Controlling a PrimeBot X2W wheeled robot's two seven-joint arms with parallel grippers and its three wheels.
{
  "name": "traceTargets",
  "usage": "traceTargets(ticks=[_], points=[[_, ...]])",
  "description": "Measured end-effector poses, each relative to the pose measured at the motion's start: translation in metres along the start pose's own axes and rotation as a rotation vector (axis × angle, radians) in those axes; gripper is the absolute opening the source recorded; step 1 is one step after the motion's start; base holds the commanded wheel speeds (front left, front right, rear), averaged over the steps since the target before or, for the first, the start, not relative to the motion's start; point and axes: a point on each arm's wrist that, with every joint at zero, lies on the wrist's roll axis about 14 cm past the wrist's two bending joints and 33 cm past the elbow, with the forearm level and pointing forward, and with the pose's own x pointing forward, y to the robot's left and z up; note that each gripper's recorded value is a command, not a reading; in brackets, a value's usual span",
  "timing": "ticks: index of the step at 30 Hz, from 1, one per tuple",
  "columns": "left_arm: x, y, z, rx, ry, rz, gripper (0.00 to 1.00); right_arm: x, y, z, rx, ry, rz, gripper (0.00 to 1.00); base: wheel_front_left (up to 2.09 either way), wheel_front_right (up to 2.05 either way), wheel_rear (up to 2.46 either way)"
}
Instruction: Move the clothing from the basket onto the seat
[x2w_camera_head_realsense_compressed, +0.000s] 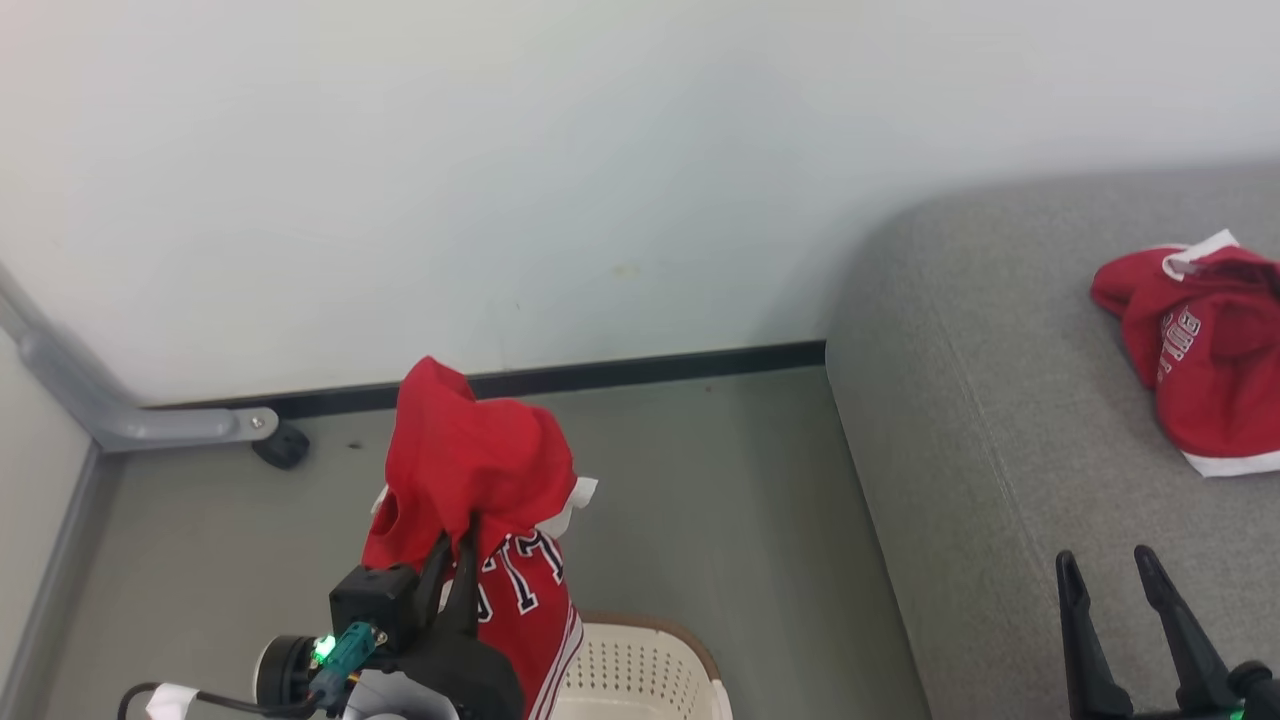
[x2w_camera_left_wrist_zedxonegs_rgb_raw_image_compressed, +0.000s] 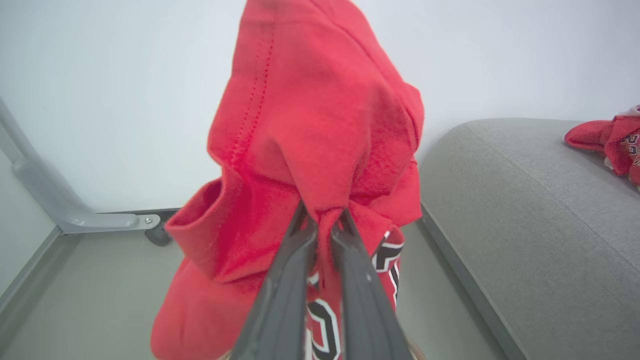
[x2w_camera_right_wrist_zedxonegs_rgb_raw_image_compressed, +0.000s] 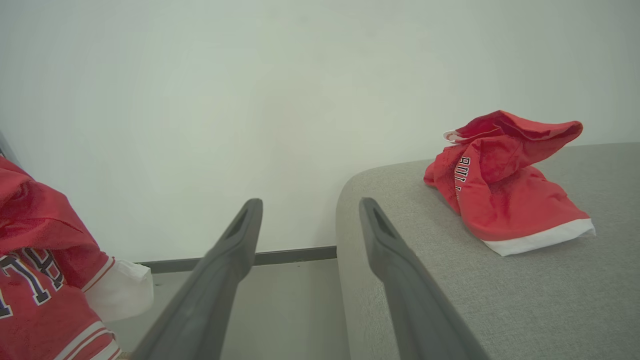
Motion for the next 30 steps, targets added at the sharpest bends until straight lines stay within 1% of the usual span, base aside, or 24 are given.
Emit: traceTargets(ticks=[5,6,10,15,20,25,27,30], points=[[-0.013,-0.014,0.053,-0.001,-0.168,-0.036,0.0,-0.014,0.008,0.007,0.013,-0.017,0.015,1.0,0.0,0.0,0.0],[-0.019,-0.017,0.074,0.008,-0.234,-0.046,0.0,-0.017,0.014,0.008,0.02,-0.018,0.027,1.0,0.0,0.0,0.0],[-0.033,-0.025,0.118,0.03,-0.368,-0.075,0.0,-0.023,0.023,0.014,0.03,-0.03,0.051,1.0,0.0,0.0,0.0],[-0.051,-0.042,0.154,0.04,-0.491,-0.127,0.0,-0.026,0.029,0.019,0.025,-0.038,0.072,1.0,0.0,0.0,0.0],[-0.063,-0.057,0.178,0.065,-0.576,-0.172,0.0,-0.026,0.033,0.021,0.024,-0.041,0.083,1.0,0.0,0.0,0.0],[-0.071,-0.07,0.191,0.068,-0.615,-0.212,0.0,-0.025,0.044,0.022,0.027,-0.038,0.117,1.0,0.0,0.0,0.0],[-0.073,-0.074,0.191,0.069,-0.612,-0.223,0.0,-0.024,0.056,0.021,0.034,-0.031,0.157,1.0,0.0,0.0,0.0],[-0.076,-0.077,0.193,0.071,-0.611,-0.229,0.0,-0.024,0.083,0.023,0.058,-0.031,0.235,1.0,0.0,0.0,0.0]])
